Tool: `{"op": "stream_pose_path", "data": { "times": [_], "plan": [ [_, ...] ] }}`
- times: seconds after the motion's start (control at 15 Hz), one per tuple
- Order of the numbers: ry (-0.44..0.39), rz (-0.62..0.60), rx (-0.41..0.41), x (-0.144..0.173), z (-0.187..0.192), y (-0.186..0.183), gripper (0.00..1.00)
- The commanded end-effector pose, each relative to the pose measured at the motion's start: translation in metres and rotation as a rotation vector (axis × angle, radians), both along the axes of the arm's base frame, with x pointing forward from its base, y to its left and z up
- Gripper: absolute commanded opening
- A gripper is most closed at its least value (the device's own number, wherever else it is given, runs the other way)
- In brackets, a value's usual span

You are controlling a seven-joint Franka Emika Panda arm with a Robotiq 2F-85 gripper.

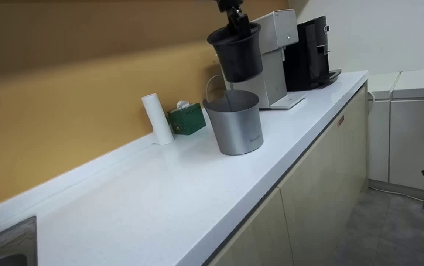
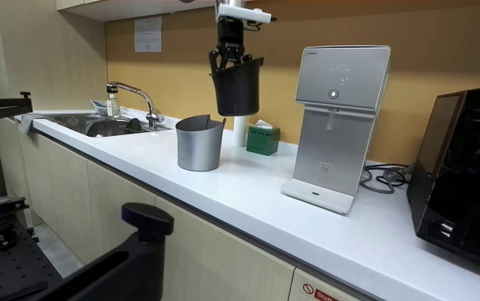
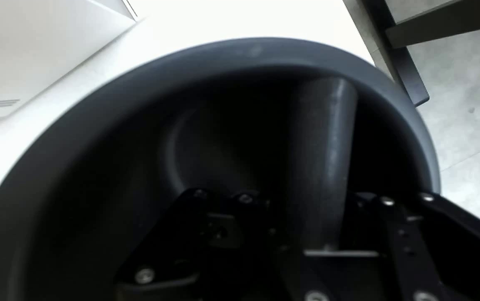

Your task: Remove the black bin from the grey bin

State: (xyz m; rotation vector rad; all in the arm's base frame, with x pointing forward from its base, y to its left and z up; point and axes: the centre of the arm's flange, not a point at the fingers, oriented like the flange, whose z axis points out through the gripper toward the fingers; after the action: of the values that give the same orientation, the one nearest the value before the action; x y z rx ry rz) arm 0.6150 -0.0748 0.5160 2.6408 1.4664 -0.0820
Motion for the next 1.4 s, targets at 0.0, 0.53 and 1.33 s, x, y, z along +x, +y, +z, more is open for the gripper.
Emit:
{"op": "stream_pose_path", "data": {
  "times": [0.0,0.53,1.33],
  "plan": [
    [0.006,-0.022,-0.005,-0.004,0.024,-0.045,0.02],
    [0.151,-0.039,0.083,-0.042,-0.010,-0.109,0.02],
    [0.111,-0.042,0.194,-0.095,-0.086,-0.123,0.02]
  ]
}}
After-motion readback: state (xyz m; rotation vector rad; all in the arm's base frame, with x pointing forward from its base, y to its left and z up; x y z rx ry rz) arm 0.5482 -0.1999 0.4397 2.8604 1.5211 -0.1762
